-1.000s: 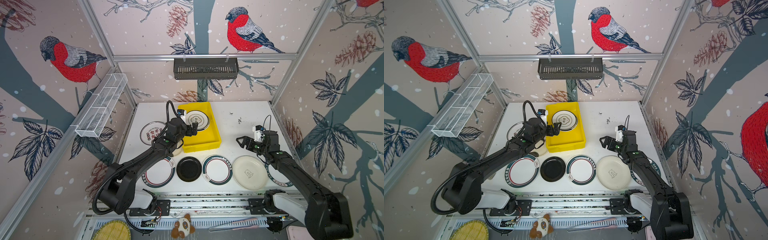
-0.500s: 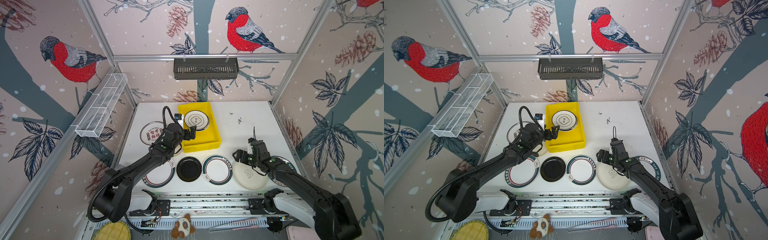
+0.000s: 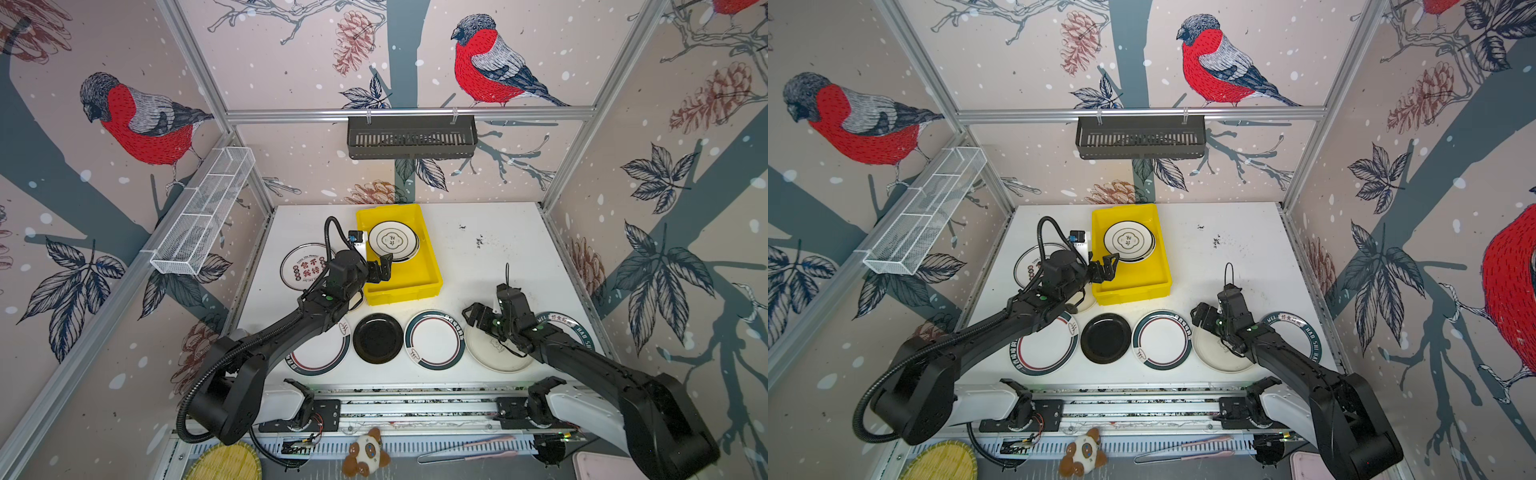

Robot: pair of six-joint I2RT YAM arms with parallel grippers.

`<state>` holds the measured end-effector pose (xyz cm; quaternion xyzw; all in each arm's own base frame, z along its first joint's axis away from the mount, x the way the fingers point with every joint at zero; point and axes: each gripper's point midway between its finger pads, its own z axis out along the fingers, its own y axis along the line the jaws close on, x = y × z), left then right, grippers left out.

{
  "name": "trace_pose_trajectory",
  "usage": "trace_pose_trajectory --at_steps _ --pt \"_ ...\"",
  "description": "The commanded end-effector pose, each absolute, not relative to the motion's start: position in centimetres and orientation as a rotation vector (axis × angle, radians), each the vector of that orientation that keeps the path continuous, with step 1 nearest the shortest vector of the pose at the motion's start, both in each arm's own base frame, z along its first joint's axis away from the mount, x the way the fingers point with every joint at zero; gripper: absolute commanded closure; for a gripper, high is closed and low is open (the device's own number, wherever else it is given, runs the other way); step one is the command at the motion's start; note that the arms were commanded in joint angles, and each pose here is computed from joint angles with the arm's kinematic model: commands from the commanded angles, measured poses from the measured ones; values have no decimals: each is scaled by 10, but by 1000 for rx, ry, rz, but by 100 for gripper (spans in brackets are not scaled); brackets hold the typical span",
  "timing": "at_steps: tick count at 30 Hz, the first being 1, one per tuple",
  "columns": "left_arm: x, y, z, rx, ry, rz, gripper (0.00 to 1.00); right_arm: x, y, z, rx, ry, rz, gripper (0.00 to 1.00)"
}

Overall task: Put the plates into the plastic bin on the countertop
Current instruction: 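Move the right gripper to the cream bear plate while the left gripper withdraws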

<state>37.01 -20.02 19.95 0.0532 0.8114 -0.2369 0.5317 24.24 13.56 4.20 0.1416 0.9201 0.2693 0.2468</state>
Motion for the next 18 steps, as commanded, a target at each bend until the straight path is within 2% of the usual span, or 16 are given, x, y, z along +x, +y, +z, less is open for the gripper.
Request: trace_pose_trajectory --at_steps 1,18 --pt "371 -204 212 126 1884 -605 3 242 137 41 466 2494 775 10" --pt "368 -202 216 130 1887 -599 3 273 131 52 520 2376 737 7"
